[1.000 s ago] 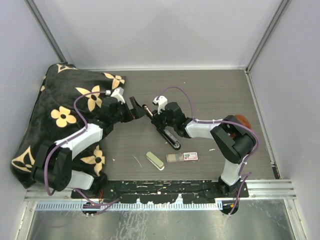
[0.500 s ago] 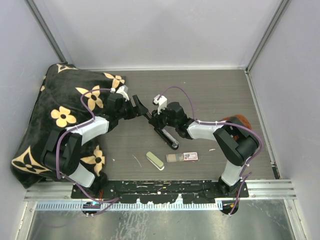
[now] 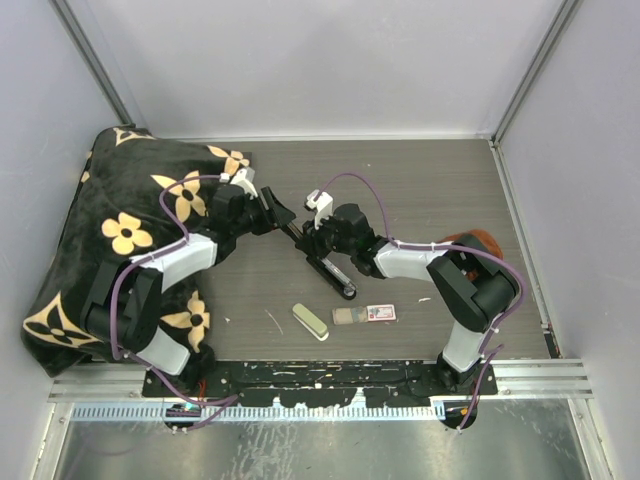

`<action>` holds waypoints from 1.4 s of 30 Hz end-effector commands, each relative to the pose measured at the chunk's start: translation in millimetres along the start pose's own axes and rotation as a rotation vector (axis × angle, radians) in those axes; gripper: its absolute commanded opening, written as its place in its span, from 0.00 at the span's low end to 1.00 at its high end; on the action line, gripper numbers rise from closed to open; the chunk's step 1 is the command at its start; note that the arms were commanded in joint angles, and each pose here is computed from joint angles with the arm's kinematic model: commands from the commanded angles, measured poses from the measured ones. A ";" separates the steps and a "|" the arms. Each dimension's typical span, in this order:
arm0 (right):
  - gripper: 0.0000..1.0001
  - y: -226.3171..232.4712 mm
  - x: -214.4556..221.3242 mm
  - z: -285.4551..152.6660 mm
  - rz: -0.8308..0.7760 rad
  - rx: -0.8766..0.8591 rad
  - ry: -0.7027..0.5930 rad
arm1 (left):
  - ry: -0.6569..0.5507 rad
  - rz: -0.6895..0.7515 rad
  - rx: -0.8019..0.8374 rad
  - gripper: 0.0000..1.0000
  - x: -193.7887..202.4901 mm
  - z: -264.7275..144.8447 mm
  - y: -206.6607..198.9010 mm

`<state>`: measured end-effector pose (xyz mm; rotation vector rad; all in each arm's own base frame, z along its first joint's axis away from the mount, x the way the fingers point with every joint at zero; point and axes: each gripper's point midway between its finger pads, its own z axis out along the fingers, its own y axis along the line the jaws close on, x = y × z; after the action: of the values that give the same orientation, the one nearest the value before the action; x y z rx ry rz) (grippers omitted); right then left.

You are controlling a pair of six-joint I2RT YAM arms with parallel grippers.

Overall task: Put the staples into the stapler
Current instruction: Close the stapler at the center of the board.

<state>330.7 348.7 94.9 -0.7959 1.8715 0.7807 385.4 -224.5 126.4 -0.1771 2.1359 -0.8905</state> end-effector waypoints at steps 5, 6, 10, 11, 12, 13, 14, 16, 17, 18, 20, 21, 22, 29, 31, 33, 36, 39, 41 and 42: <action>0.01 12.4 -55.4 -3.2 -0.044 -0.048 -0.164 | -0.123 0.028 0.085 0.54 -31.8 -23.0 -26.9; 0.01 12.4 -55.1 -3.2 -0.044 -0.049 -0.162 | -0.123 0.025 0.087 0.53 -31.8 -24.2 -27.0; 0.01 14.2 -56.3 -3.1 -0.045 -0.058 -0.163 | -0.110 0.010 0.104 0.46 -29.6 -24.6 -28.6; 0.01 14.0 -56.3 -2.8 -0.045 -0.059 -0.161 | -0.107 0.006 0.110 0.42 -29.3 -24.1 -29.4; 0.01 14.3 -56.1 -2.5 -0.044 -0.062 -0.160 | -0.105 0.004 0.114 0.39 -28.9 -23.6 -29.6; 0.00 14.3 -56.5 -2.1 -0.045 -0.062 -0.160 | -0.103 0.002 0.119 0.38 -28.4 -23.4 -30.2; 0.01 14.0 -55.8 -1.8 -0.046 -0.061 -0.158 | -0.106 0.004 0.126 0.35 -29.2 -23.8 -31.9; 0.01 13.5 -54.6 -1.0 -0.045 -0.058 -0.152 | -0.107 0.009 0.134 0.27 -29.0 -24.1 -33.0; 0.01 12.7 -54.5 -0.4 -0.044 -0.054 -0.149 | -0.107 0.020 0.136 0.23 -29.0 -24.3 -32.9; 0.01 11.5 -55.3 0.4 -0.040 -0.049 -0.145 | -0.105 0.035 0.138 0.20 -28.0 -24.4 -32.7; 0.08 8.5 -54.1 2.1 -0.031 -0.033 -0.127 | -0.102 0.064 0.140 0.15 -27.3 -24.2 -31.9; 0.15 7.8 -54.5 2.4 -0.027 -0.029 -0.121 | -0.098 0.079 0.143 0.13 -26.2 -24.1 -31.6; 0.23 7.5 -56.1 2.6 -0.025 -0.026 -0.121 | -0.094 0.096 0.148 0.11 -25.1 -23.8 -32.3; 0.49 9.2 -57.5 -1.4 -0.013 -0.027 -0.114 | -0.064 0.261 0.103 0.03 -13.3 -19.2 -35.2; 0.51 9.7 -55.4 -3.3 -0.008 -0.025 -0.099 | -0.061 0.308 0.082 0.03 -9.7 -18.3 -35.5; 0.52 10.2 -54.6 -8.3 -0.001 -0.019 -0.092 | -0.065 0.350 0.070 0.03 -7.4 -18.5 -38.1; 0.53 8.4 -47.7 -18.9 0.017 0.009 -0.074 | -0.074 0.398 0.045 0.02 -4.6 -19.4 -38.6; 0.53 -0.2 -33.9 -36.9 0.052 0.088 -0.046 | -0.090 0.439 0.032 0.02 -2.9 -22.7 -40.8; 0.54 -4.2 -27.9 -51.5 0.080 0.138 -0.041 | -0.101 0.476 0.032 0.02 -0.8 -25.7 -45.3; 0.54 -5.1 -23.0 -59.1 0.090 0.155 -0.036 | -0.105 0.496 0.032 0.02 1.0 -26.7 -47.7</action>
<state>318.5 328.5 116.7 -0.7189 1.9234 0.7533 358.6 -248.0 149.1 0.2286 2.0167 -0.7091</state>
